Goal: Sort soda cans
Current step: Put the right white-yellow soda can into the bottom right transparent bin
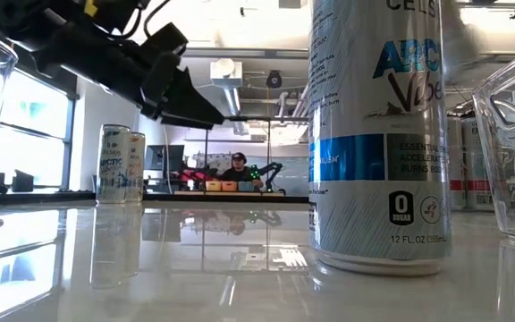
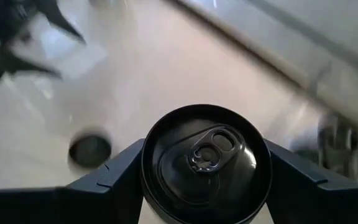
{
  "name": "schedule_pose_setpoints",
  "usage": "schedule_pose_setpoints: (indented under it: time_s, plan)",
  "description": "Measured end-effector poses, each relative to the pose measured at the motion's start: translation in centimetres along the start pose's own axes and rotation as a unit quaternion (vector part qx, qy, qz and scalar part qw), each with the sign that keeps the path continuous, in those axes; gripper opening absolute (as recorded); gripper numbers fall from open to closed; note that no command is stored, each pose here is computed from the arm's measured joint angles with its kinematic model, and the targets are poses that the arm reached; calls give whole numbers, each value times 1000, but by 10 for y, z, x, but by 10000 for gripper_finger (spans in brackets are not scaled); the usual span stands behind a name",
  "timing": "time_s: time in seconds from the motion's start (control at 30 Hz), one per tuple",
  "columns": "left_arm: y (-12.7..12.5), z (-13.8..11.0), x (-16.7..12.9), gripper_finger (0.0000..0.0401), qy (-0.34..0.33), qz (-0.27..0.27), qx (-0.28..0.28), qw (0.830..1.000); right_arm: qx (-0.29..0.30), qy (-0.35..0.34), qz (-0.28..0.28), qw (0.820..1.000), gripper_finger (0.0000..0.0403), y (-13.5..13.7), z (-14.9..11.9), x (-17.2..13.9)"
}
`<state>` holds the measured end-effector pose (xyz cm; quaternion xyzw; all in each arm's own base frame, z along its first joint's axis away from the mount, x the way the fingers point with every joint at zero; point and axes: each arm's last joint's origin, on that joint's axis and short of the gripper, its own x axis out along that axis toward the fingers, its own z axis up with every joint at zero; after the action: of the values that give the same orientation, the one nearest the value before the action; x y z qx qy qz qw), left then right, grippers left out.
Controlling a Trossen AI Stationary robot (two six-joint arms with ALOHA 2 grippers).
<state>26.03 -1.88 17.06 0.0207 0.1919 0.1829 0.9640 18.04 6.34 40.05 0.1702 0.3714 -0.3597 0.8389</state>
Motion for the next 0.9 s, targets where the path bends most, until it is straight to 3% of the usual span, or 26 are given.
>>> schedule_pose_setpoints:
  time_s: [0.1, 0.27, 0.4, 0.63, 0.9]
  plan:
    - [-3, -1, -3, 358, -16, -7, 0, 1000, 28, 47, 43, 998, 240, 11, -24, -4]
    - [-4, -1, -4, 358, -21, -9, 3, 1000, 40, 115, 44, 992, 240, 24, -62, -8]
    - [-4, 0, -4, 358, -22, -9, 2, 1000, 59, 126, 57, 989, 240, 34, -85, -19]
    - [-4, 0, -4, 358, -25, -7, 1, 1000, 44, 77, 63, 994, 240, 59, -134, -32]
    - [-4, 2, -4, 358, -35, -8, -8, 999, 7, -2, 65, 998, 240, 88, -217, -34]
